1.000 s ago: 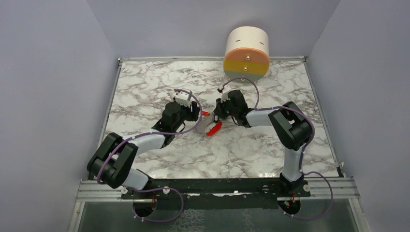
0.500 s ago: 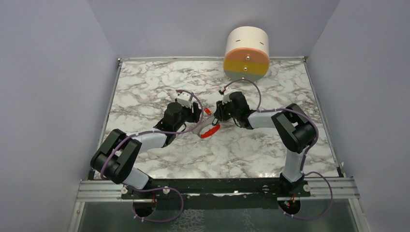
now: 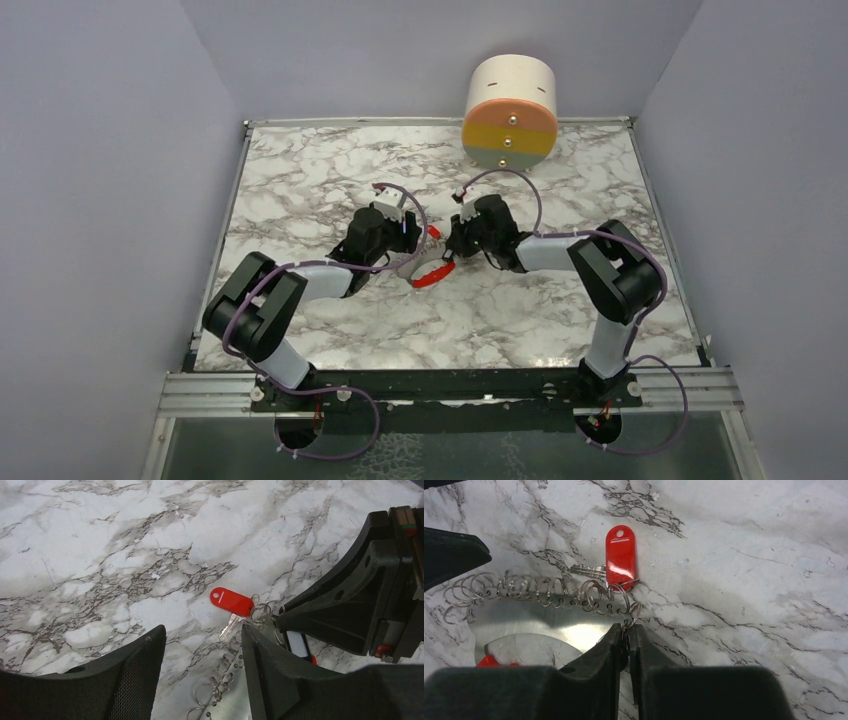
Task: Remove the keys from the keyring
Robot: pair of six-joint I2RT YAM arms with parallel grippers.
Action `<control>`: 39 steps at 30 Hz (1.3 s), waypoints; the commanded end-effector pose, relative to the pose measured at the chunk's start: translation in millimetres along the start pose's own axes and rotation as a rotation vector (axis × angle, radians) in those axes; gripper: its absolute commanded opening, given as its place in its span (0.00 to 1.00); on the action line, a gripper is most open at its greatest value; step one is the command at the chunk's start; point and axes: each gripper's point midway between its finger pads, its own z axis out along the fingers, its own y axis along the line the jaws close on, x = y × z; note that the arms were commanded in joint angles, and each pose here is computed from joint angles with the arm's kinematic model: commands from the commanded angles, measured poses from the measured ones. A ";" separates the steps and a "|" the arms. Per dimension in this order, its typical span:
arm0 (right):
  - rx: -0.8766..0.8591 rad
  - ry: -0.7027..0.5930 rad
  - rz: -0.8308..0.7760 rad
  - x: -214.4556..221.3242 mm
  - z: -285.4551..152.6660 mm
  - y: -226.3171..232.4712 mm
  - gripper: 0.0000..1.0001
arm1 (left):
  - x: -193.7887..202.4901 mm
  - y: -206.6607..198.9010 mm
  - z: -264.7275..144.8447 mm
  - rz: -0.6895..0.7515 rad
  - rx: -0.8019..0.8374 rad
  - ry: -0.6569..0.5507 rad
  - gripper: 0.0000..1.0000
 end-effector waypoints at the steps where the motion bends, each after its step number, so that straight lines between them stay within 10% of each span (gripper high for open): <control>1: -0.042 0.112 0.008 35.0 3.5 9.4 0.02 | -7.1 -4.1 5.9 -0.002 0.030 -0.020 0.59; 16: 0.074 -0.102 -0.142 -47.1 -42.9 8.0 0.01 | -16.8 -21.1 3.8 0.078 0.135 -0.046 0.61; 30: 0.062 -0.236 -0.222 -84.0 -86.4 20.0 0.01 | -56.1 -93.5 9.1 0.345 0.640 -0.143 0.68; 39: 0.052 -0.308 -0.258 -98.6 -108.1 26.7 0.01 | -60.7 -58.6 -7.0 0.312 0.911 -0.148 0.71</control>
